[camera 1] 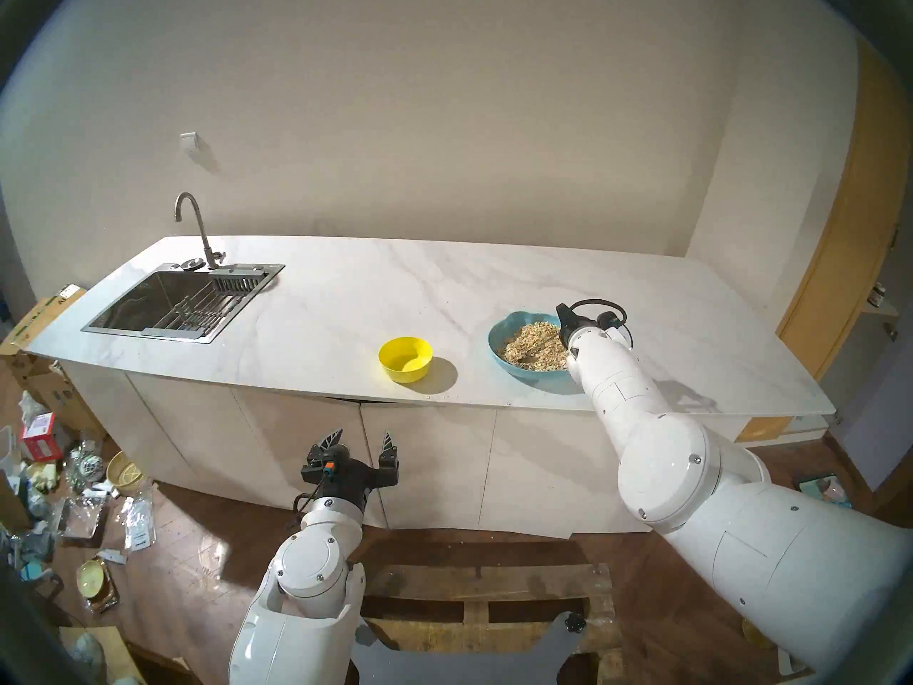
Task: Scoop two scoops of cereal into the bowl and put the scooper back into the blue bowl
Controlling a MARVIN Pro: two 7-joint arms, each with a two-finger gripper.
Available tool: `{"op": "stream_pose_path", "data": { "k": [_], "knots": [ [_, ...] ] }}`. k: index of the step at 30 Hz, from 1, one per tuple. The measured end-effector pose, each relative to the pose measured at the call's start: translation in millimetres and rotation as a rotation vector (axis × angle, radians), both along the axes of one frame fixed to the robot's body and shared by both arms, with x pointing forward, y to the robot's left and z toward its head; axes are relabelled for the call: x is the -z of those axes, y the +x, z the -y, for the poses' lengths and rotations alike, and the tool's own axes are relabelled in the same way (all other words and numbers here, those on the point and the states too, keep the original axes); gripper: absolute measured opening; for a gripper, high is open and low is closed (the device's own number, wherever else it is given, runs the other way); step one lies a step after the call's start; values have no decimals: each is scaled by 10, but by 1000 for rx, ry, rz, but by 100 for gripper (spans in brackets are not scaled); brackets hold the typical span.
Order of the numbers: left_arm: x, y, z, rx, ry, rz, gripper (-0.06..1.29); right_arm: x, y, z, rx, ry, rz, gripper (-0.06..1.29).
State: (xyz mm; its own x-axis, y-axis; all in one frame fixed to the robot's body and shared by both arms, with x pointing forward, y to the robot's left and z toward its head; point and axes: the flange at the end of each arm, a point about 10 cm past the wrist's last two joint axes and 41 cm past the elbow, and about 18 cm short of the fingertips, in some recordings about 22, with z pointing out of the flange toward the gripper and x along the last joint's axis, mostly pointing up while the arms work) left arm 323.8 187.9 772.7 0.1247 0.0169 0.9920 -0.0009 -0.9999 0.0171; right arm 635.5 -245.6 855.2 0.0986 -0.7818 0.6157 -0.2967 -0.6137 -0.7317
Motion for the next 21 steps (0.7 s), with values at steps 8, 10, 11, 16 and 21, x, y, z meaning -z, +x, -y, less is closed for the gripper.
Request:
{"op": "stream_pose_path", "data": {
  "k": [8, 10, 11, 16, 21],
  "knots": [
    [0, 0, 0, 0, 0, 0, 124, -113, 49, 62, 3, -11, 13, -2],
    [0, 0, 0, 0, 0, 0, 124, -133, 58, 72, 4, -10, 15, -2],
    [0, 0, 0, 0, 0, 0, 124, -144, 64, 77, 5, -7, 16, -2],
    [-1, 0, 0, 0, 0, 0, 124, -139, 64, 79, 9, 8, 15, -2],
    [-1, 0, 0, 0, 0, 0, 124, -132, 60, 78, 19, 38, 20, -2]
  ]
}}
